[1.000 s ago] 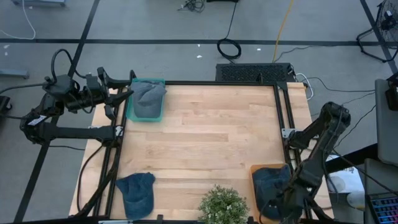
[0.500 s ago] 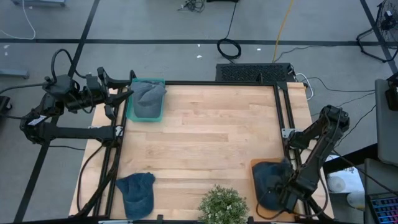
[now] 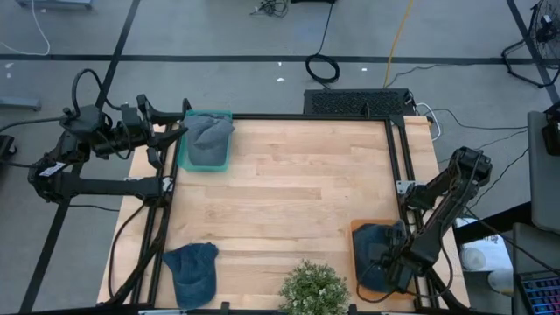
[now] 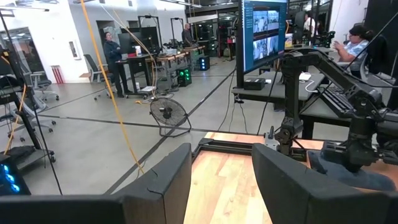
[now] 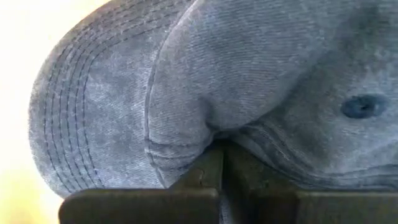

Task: Pick & Place hat
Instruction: Put the top blue cap into the orange bin, then put the blue cap into the orange bin

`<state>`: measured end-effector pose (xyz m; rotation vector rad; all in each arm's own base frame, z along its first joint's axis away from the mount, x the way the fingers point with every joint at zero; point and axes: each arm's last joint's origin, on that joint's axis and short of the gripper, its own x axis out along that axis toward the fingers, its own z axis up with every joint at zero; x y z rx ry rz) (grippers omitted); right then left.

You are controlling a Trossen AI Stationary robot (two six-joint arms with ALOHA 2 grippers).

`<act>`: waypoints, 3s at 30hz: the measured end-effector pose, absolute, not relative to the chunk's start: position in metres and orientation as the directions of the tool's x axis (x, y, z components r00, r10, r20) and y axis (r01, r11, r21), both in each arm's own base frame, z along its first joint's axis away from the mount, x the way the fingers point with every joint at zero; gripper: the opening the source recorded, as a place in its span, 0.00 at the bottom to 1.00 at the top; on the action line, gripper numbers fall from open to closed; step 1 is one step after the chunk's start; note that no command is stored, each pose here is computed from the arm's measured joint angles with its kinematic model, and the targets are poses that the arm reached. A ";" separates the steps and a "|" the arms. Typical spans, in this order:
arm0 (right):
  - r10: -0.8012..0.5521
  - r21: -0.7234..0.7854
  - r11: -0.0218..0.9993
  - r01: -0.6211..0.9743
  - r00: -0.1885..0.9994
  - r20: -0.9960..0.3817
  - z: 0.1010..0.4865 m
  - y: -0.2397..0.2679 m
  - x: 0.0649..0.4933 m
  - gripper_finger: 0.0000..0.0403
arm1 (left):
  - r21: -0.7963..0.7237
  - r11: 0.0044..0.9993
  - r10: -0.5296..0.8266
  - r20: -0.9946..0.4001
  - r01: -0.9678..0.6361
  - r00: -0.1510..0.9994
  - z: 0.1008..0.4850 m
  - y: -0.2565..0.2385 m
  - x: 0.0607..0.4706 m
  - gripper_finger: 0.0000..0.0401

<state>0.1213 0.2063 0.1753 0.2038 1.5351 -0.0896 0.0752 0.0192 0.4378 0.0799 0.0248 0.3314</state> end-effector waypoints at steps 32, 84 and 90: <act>0.426 0.515 0.857 0.032 0.520 -0.740 0.288 0.158 0.102 0.00 | 0.082 0.943 0.326 -0.011 -0.324 0.945 0.438 0.019 0.075 0.44; -0.329 -0.132 0.940 0.315 0.938 -0.108 0.304 -0.005 0.179 0.00 | 0.082 0.942 0.326 -0.011 -0.324 0.945 0.438 0.019 0.075 0.44; -0.329 -0.089 0.944 0.319 0.935 -0.132 0.300 -0.005 0.184 0.00 | 0.082 0.942 0.326 -0.011 -0.324 0.945 0.438 0.019 0.075 0.44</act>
